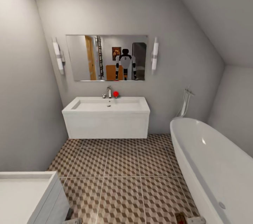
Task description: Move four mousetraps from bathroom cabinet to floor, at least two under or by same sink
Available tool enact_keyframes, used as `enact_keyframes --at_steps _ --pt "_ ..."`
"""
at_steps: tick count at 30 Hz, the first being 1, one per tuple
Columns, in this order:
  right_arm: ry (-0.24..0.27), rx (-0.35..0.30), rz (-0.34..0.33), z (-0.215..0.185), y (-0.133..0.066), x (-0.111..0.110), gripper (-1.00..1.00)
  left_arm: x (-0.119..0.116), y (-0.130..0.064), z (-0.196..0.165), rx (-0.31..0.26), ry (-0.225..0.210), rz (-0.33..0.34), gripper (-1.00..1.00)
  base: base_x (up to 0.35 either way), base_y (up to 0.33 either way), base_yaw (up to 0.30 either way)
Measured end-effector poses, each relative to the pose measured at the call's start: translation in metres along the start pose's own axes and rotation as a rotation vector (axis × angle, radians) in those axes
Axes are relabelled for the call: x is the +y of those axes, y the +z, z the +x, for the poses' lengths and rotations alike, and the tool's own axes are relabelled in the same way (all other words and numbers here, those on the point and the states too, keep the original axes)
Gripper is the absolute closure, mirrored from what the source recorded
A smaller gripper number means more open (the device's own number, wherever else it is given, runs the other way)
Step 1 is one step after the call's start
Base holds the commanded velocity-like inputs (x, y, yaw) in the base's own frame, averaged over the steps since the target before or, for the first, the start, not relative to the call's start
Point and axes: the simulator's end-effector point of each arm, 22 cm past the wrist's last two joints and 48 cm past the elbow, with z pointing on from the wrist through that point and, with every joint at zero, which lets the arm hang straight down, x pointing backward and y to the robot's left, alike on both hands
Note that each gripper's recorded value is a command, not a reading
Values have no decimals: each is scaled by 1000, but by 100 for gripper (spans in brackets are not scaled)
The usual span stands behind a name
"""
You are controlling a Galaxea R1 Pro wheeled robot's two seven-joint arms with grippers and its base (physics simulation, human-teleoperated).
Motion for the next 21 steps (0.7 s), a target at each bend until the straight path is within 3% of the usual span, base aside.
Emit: enact_keyframes --at_steps 10,21 --pt "0 0 0 0 0 0 100 0 0 0 0 0 1 100 316 82 0" --pt "0 0 0 0 0 0 100 -1 0 -1 -4 -2 0 100 72 60 0"
